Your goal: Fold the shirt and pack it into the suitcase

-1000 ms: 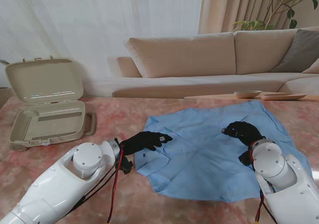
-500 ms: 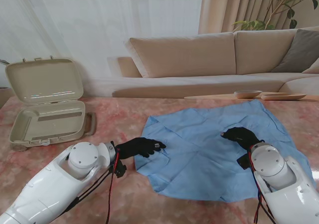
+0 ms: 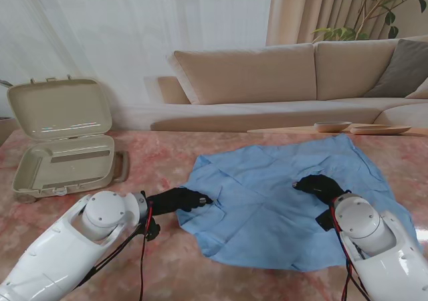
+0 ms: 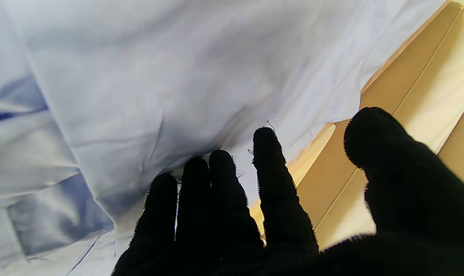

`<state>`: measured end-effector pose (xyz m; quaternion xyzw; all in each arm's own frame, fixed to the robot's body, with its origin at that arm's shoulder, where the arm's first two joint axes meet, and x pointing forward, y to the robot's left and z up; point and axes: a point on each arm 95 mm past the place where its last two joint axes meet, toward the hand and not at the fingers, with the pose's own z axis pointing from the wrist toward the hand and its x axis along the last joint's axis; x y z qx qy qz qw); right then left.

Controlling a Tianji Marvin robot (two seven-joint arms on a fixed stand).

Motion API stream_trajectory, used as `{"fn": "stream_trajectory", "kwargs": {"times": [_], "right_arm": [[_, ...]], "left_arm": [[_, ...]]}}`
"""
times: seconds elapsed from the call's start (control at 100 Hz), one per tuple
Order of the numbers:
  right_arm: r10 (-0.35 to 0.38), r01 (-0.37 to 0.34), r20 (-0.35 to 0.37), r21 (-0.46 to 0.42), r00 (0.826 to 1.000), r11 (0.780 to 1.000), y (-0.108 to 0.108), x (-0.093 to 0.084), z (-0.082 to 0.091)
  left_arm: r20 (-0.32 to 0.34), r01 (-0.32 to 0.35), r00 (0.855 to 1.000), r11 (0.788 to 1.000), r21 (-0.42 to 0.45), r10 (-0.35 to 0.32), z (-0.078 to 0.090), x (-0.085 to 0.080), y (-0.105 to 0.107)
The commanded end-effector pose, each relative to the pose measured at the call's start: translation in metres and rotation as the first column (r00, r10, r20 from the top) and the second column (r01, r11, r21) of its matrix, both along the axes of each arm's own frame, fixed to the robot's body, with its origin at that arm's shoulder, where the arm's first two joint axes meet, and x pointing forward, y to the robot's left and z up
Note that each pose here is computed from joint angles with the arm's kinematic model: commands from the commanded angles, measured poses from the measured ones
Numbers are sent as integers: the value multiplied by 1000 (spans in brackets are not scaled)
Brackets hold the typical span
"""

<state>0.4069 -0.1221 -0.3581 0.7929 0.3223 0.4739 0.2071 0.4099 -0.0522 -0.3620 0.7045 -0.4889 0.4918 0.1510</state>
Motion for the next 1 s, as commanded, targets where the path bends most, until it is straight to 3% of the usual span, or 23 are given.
{"fn": "stream_trajectory", "kwargs": {"times": [0.0, 0.31, 0.56, 0.99], "right_arm": [[22, -21, -55, 28, 998, 999, 6, -9, -14], [67, -64, -53, 51, 996, 997, 14, -11, -10], [83, -80, -29, 87, 996, 993, 21, -15, -1], [112, -112, 12, 74, 994, 991, 26, -19, 14]], "left_arm": [[-52, -19, 998, 997, 75, 23, -23, -10, 19], [-10, -14, 1000, 974, 225, 17, -24, -20, 46], [4, -39, 999, 957, 286, 40, -21, -28, 64], [20, -85, 996, 919, 386, 83, -18, -47, 99]]}}
